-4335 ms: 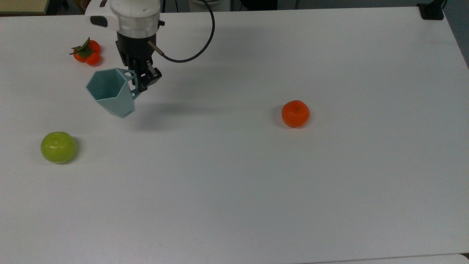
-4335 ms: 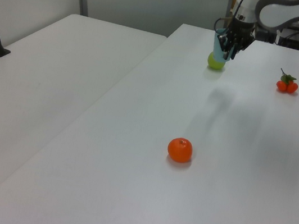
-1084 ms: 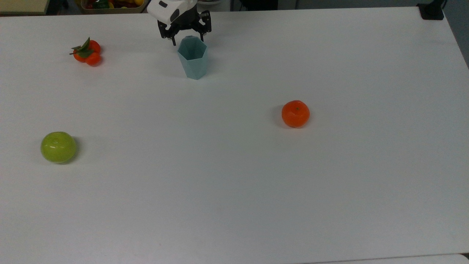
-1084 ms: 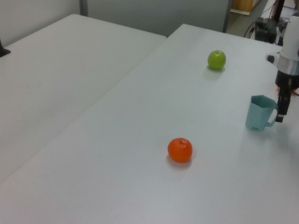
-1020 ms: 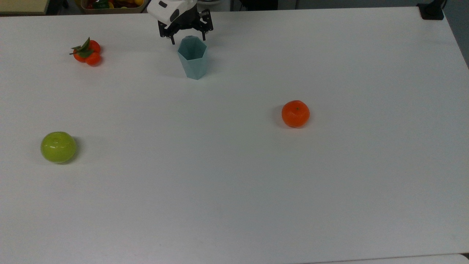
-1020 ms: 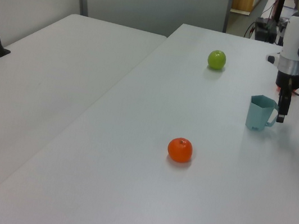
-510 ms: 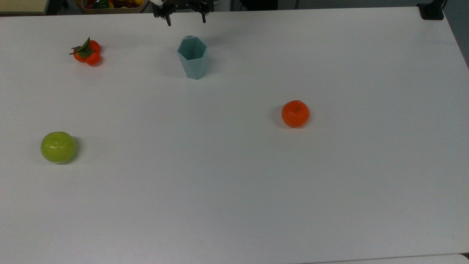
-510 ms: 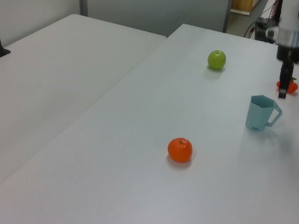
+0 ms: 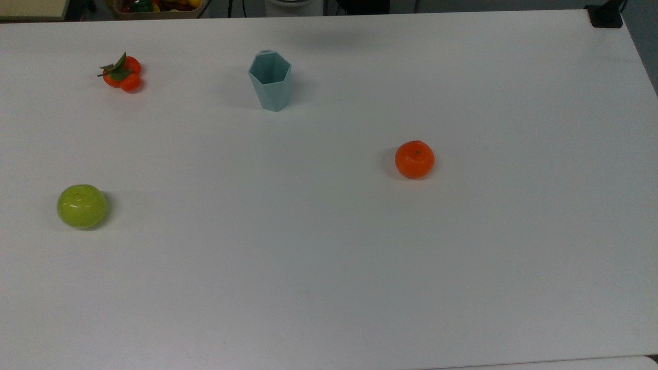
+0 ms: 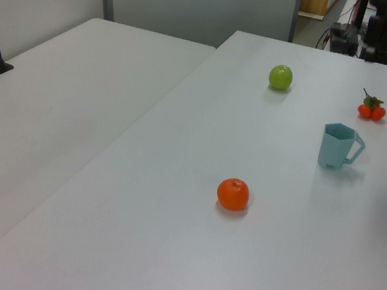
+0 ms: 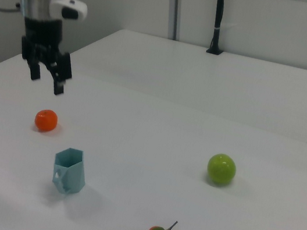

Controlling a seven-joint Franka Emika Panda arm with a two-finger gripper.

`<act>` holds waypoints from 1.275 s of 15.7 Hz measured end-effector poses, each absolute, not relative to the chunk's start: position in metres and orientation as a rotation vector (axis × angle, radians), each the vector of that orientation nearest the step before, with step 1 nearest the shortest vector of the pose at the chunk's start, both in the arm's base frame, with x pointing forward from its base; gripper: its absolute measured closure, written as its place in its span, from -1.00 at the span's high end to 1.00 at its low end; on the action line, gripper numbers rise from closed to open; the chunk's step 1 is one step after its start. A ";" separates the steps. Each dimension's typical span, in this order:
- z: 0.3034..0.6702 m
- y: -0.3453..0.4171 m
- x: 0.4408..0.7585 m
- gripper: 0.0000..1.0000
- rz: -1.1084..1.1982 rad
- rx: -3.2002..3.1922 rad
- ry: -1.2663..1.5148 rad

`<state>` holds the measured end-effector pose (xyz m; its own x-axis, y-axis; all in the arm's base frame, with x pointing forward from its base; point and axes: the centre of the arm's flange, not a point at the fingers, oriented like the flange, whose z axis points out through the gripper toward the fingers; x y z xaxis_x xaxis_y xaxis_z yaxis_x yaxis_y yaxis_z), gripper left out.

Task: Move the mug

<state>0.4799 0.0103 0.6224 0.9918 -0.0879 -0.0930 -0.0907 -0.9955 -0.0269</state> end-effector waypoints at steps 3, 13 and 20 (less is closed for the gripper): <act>0.652 0.012 0.488 1.00 0.131 -3.082 0.192; 0.653 -0.007 0.526 1.00 -0.083 -3.061 0.087; 0.644 -0.006 0.548 1.00 -0.190 -3.063 0.009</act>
<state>0.5483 -0.0064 0.6435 0.9923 -0.0103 0.1231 -0.0013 -0.9973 -0.0731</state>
